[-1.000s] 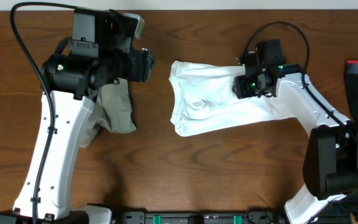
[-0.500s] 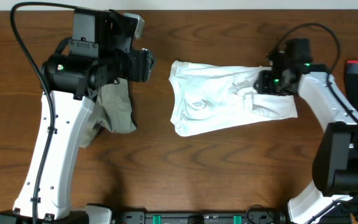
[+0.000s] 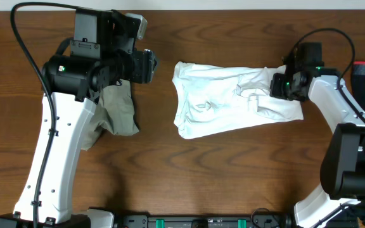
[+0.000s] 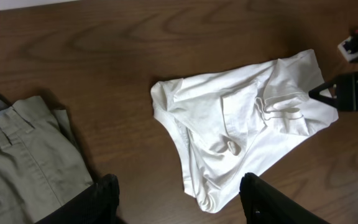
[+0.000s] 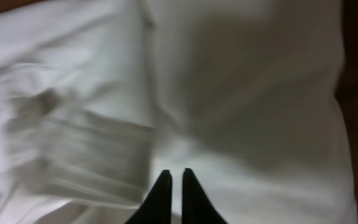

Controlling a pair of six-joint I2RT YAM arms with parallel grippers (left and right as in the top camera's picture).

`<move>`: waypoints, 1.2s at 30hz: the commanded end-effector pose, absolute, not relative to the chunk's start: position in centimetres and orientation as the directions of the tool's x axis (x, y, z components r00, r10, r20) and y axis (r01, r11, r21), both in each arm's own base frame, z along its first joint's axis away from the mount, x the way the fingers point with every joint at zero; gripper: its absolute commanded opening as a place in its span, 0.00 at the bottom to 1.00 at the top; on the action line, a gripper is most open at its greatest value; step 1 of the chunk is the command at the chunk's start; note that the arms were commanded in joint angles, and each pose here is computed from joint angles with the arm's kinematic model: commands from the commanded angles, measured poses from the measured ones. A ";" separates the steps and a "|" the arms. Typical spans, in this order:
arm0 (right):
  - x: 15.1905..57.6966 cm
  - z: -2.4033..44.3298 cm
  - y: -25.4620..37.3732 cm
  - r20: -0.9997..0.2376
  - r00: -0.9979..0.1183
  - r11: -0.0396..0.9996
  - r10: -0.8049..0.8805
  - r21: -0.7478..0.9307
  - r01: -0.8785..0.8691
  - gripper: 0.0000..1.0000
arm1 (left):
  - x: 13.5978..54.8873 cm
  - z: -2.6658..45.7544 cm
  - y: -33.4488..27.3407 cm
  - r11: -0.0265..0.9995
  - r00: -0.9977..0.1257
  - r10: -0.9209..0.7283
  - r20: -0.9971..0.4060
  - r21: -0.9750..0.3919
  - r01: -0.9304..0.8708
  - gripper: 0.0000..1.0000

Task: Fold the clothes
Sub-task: 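Fold the right end leftward with the right gripper toward the center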

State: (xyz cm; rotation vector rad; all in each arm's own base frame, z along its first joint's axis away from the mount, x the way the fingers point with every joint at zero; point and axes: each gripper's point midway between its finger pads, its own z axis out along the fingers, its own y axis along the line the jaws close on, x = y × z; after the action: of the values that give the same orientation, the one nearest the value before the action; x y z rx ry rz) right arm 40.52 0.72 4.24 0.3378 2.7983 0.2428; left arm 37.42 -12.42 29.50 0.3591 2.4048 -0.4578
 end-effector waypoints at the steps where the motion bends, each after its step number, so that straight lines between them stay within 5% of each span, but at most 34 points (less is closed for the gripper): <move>1: 39.1 1.3 0.0 -0.213 -0.898 0.919 0.385 0.182 0.351 0.01 | 37.7 29.7 -12.1 0.906 -0.740 0.148 -0.656 -0.211 0.368 0.64; 7: 42.9 3.1 7.8 -0.323 -0.904 0.847 0.279 0.527 0.073 0.01 | 37.7 29.7 -12.1 0.906 -0.740 0.148 -0.656 -0.210 0.368 0.64; 16: 47.5 10.6 13.6 -0.621 -0.758 0.697 0.199 0.634 -0.336 0.02 | 37.7 29.6 -12.1 0.905 -0.741 0.149 -0.655 -0.211 0.368 0.64; 22: 47.0 9.9 8.5 -0.548 -0.787 0.751 0.282 0.637 -0.174 0.02 | 37.7 29.6 -12.1 0.906 -0.741 0.149 -0.655 -0.211 0.368 0.64; 28: 42.2 4.5 4.6 -0.293 -0.892 0.816 0.345 0.564 0.130 0.01 | 37.7 29.7 -12.1 0.905 -0.740 0.148 -0.656 -0.211 0.369 0.64; 36: 37.7 2.8 11.1 -0.216 -0.970 0.849 0.110 0.529 -0.022 0.01 | 37.6 29.6 -12.1 0.906 -0.743 0.149 -0.653 -0.211 0.367 0.64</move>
State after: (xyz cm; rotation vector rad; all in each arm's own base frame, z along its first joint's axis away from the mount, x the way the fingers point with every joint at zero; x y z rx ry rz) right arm 38.60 8.51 2.28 0.2410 2.7864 0.7925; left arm 37.43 -12.37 29.46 0.3572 2.4065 -0.4544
